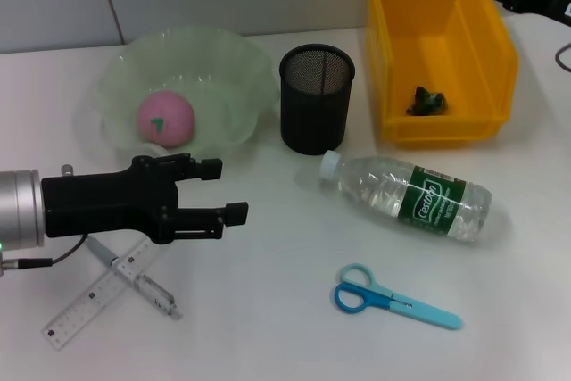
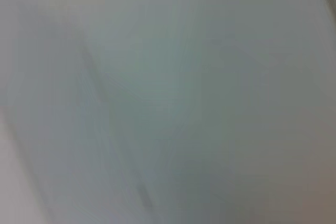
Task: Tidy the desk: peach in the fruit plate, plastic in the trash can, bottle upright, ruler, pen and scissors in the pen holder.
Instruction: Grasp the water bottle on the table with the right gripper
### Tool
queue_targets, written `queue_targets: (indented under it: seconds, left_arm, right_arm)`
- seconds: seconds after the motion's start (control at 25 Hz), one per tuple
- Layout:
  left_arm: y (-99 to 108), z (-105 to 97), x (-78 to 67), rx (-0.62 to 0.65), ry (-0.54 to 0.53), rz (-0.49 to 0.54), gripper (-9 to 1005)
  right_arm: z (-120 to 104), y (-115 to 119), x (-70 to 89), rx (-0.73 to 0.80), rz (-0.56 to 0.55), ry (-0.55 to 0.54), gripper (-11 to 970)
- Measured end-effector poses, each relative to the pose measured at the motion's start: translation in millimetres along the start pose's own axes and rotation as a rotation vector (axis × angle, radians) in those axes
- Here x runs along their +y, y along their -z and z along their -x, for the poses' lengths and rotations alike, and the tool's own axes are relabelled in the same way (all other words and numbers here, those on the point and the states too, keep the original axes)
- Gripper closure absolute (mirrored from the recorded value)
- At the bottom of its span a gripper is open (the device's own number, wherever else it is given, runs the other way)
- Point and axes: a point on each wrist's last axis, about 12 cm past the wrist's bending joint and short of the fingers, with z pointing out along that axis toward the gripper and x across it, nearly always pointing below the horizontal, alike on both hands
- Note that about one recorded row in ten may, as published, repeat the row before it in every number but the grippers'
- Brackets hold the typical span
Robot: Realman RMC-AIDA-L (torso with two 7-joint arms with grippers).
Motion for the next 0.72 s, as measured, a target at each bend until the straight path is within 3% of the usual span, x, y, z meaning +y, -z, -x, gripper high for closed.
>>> queue_targets:
  seconds: [0.08, 0.28, 0.72]
  left_arm:
    - [0.2, -0.1, 0.0, 0.0, -0.001, 0.0, 158]
    - [0.1, -0.7, -0.2, 0.003, 0.001, 0.0, 158]
    - [2.9, -0.7, 0.5, 0.01, 0.004, 0.0, 158]
  right_arm:
    - [-1.6, 4.6, 9.0, 0.015, 0.1, -0.02, 221]
    - [-8.8, 12.1, 19.9, 0.058, 0.219, -0.038, 221]
    - [-29.9, 13.6, 37.3, 0.273, 0.372, -0.018, 221]
